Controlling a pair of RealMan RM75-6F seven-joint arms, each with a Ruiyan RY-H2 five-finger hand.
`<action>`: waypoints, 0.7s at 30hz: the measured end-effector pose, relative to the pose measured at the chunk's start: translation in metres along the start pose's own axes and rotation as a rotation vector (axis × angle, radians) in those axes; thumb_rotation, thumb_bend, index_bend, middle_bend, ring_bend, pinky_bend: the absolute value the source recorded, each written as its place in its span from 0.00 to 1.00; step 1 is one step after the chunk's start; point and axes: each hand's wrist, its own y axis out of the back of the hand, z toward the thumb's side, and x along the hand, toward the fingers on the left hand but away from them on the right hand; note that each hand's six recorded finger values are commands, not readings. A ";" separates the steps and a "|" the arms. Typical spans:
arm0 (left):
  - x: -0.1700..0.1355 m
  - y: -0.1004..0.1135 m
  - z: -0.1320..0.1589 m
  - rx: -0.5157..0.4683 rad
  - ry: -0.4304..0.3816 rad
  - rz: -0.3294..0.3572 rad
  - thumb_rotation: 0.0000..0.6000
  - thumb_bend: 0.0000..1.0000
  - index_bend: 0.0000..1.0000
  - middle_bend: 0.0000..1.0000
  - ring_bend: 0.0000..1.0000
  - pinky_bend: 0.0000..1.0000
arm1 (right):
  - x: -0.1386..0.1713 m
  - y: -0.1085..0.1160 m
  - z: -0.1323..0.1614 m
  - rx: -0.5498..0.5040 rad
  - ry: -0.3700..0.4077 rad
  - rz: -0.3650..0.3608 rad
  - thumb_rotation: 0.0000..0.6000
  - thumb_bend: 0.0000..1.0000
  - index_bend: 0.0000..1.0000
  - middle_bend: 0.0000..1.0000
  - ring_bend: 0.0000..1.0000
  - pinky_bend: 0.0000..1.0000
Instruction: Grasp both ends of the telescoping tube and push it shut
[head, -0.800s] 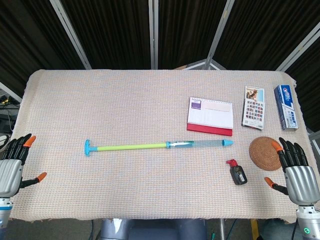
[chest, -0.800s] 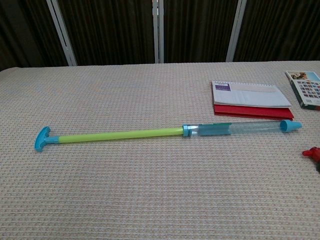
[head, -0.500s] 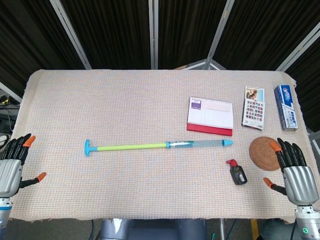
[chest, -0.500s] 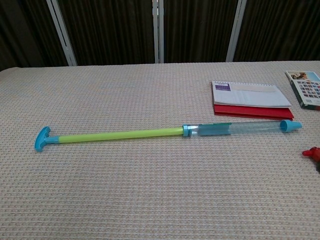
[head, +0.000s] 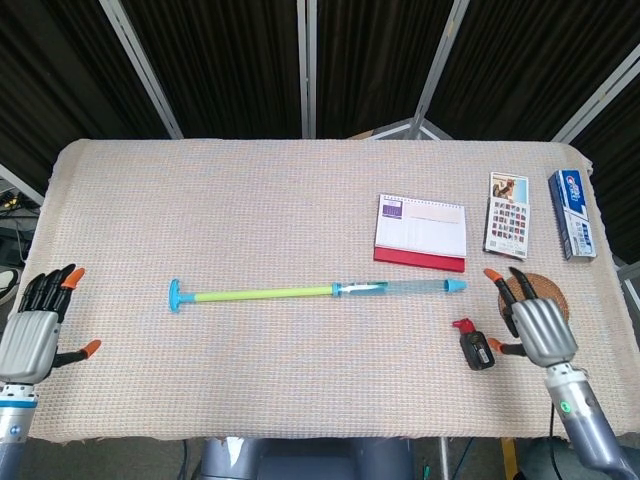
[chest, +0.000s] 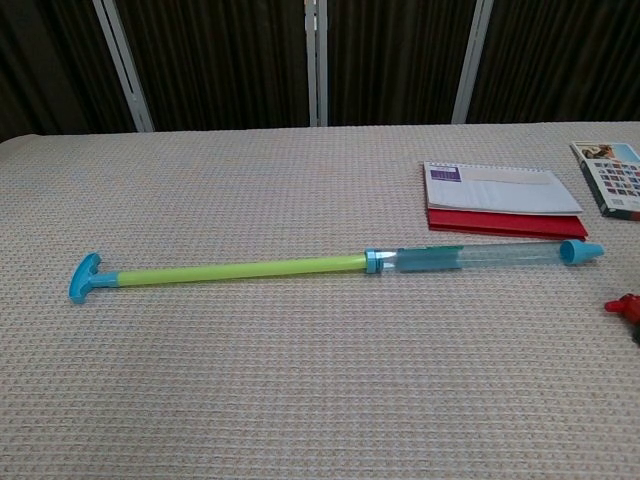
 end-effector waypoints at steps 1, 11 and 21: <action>0.001 -0.001 0.000 0.004 0.004 -0.002 1.00 0.00 0.00 0.00 0.00 0.00 | -0.011 -0.003 0.003 -0.002 0.004 0.024 1.00 0.00 0.13 1.00 1.00 1.00; 0.009 -0.011 -0.008 0.048 0.045 -0.019 1.00 0.00 0.00 0.00 0.00 0.00 | -0.096 -0.030 0.031 0.027 0.022 0.119 1.00 0.00 0.32 1.00 1.00 1.00; 0.010 -0.014 -0.010 0.056 0.055 -0.025 1.00 0.00 0.00 0.00 0.00 0.00 | -0.115 -0.056 0.042 0.054 0.020 0.165 1.00 0.14 0.38 1.00 1.00 1.00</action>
